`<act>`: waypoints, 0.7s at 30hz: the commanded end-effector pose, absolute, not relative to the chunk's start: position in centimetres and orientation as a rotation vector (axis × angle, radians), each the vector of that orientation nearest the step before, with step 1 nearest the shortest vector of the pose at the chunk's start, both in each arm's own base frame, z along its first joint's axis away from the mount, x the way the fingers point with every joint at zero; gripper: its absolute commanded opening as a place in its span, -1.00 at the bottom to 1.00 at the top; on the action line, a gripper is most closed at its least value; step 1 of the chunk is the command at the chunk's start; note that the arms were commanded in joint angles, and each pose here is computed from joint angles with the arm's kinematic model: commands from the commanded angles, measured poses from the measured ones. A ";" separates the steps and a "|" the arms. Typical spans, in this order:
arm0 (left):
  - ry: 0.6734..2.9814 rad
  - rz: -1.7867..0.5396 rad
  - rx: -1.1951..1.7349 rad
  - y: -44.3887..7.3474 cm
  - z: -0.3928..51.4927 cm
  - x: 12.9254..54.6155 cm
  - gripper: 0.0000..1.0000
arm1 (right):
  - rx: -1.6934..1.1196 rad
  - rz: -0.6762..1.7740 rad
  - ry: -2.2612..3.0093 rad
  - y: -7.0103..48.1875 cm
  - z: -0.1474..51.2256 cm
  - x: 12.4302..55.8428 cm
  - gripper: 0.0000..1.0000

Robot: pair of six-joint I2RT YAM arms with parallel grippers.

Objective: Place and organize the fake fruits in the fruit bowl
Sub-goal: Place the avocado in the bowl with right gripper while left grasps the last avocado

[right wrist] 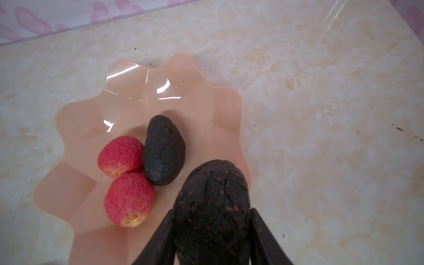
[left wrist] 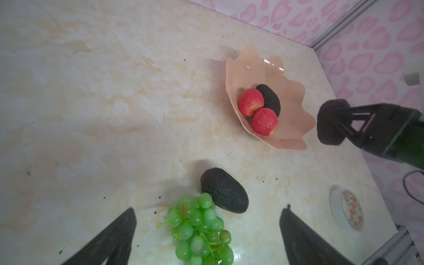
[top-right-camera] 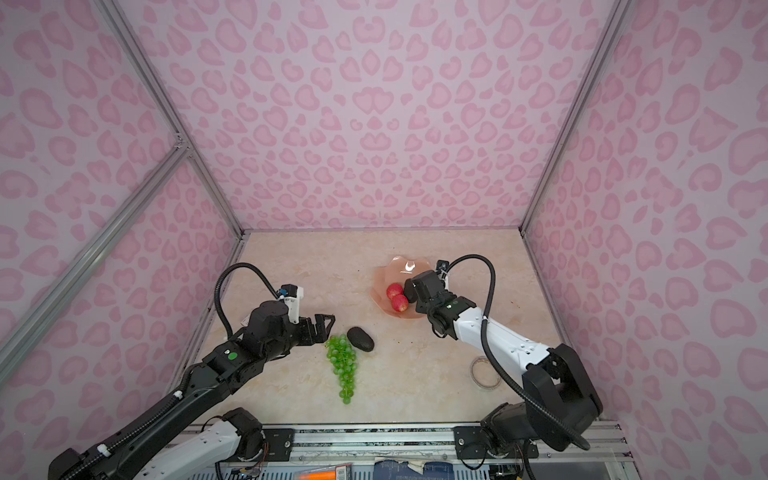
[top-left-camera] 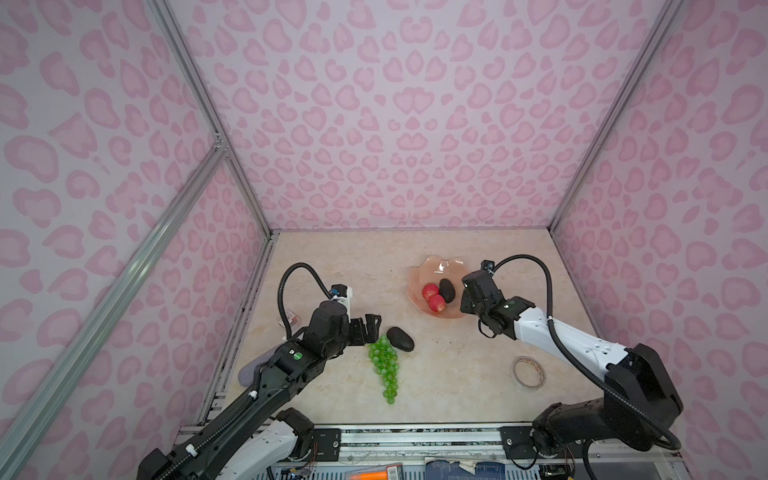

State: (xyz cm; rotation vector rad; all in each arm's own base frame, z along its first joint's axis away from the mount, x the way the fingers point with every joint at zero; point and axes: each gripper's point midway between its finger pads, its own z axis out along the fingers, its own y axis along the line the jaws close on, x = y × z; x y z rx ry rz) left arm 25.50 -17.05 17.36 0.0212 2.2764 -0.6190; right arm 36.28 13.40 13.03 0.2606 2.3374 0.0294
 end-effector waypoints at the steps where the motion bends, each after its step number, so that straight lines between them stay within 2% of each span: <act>1: 2.285 -0.707 0.019 -19.1 18.1 25.1 0.97 | 0.227 0.080 2.340 14.0 12.4 39.0 -0.18; 5: 2.347 -0.720 0.006 -21.0 16.9 24.7 0.97 | 0.235 0.084 2.362 14.2 10.4 41.0 -0.11; 11: 2.459 -0.675 -0.014 -23.1 14.2 24.5 0.95 | 0.226 0.119 2.408 14.6 8.0 42.6 0.30; 15: 2.507 -0.651 -0.013 -24.9 13.1 24.4 0.94 | 0.215 0.138 2.367 14.5 9.8 42.9 0.47; 21: 2.600 -0.591 -0.057 -26.8 11.1 24.3 0.90 | 0.222 0.170 2.262 13.3 14.6 42.1 0.61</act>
